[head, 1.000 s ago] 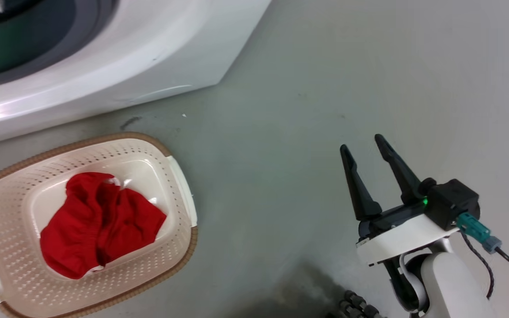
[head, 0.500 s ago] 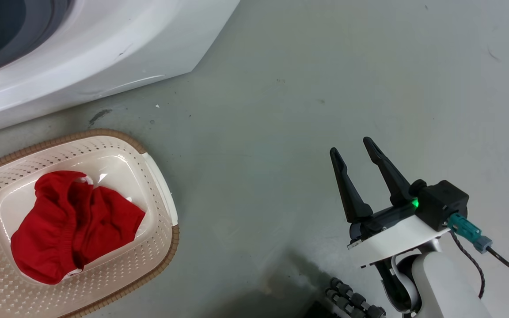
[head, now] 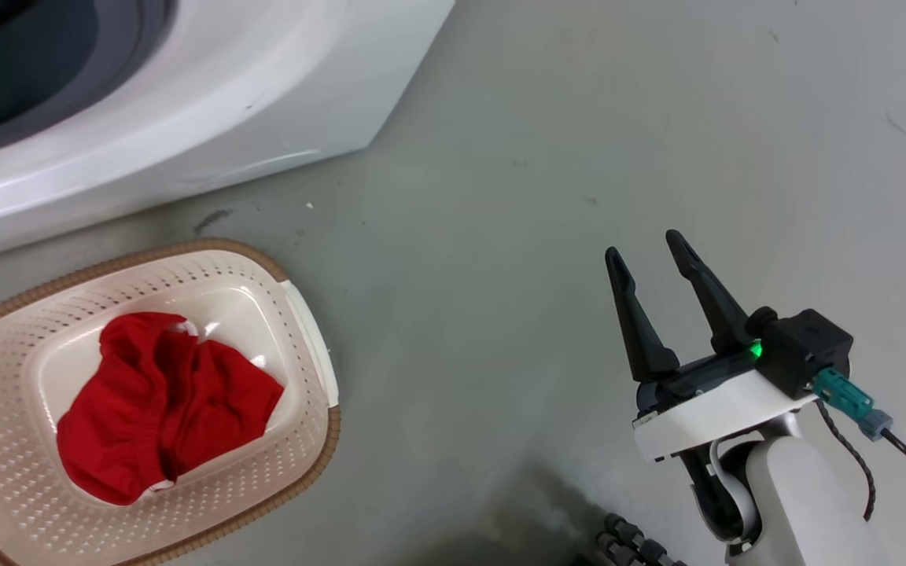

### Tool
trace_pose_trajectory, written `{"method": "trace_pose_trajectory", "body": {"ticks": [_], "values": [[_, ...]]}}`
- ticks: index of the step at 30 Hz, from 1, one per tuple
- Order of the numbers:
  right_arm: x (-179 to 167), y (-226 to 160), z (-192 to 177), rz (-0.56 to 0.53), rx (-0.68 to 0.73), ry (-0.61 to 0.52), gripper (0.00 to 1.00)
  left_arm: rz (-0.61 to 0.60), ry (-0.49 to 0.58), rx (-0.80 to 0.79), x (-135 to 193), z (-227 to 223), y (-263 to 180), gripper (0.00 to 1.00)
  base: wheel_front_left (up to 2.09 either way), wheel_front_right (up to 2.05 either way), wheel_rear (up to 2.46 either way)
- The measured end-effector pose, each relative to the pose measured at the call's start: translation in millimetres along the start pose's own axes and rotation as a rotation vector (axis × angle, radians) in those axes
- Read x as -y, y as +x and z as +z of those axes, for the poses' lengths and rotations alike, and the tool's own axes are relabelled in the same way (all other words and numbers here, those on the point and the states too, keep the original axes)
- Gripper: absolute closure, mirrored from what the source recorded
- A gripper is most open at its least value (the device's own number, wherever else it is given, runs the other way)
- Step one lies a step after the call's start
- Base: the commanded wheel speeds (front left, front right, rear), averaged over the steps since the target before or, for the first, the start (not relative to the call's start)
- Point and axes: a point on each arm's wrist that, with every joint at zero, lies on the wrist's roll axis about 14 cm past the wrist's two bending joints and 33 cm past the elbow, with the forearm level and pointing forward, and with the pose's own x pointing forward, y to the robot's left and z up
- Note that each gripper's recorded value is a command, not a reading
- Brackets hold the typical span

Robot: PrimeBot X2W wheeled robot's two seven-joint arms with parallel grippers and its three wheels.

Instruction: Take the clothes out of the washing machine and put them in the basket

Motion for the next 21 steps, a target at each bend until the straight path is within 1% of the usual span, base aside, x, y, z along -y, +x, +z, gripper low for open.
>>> {"method": "trace_pose_trajectory", "body": {"ticks": [4, 7, 11, 12, 16, 21], "values": [[0, -1, 14, 0.002, 0.038, -0.006, 0.00, 0.005, 0.015, 0.125, -2, 24, -15, 1.00, 0.00, 0.00, 0.00], [0, -3, 26, 0.001, 0.067, -0.014, 0.00, 0.003, 0.025, 0.198, -1, 34, -30, 1.00, 0.00, 0.00, 0.00], [4, -12, 39, -0.013, 0.097, -0.020, 0.00, -0.001, -0.006, 0.277, -1, 44, -51, 1.00, 0.00, 0.00, 0.00], [5, -19, 49, -0.016, 0.119, -0.020, 0.00, -0.010, -0.010, 0.321, 0, 53, -69, 1.00, 0.00, 0.00, 0.00], [1, -30, 61, -0.010, 0.150, -0.019, 0.00, -0.010, -0.001, 0.362, -3, 61, -94, 1.00, 0.00, 0.00, 0.00], [-2, -47, 75, -0.004, 0.182, -0.011, 0.00, -0.014, -0.035, 0.394, -8, 68, -129, 1.00, 0.00, 0.00, 0.00]]}}
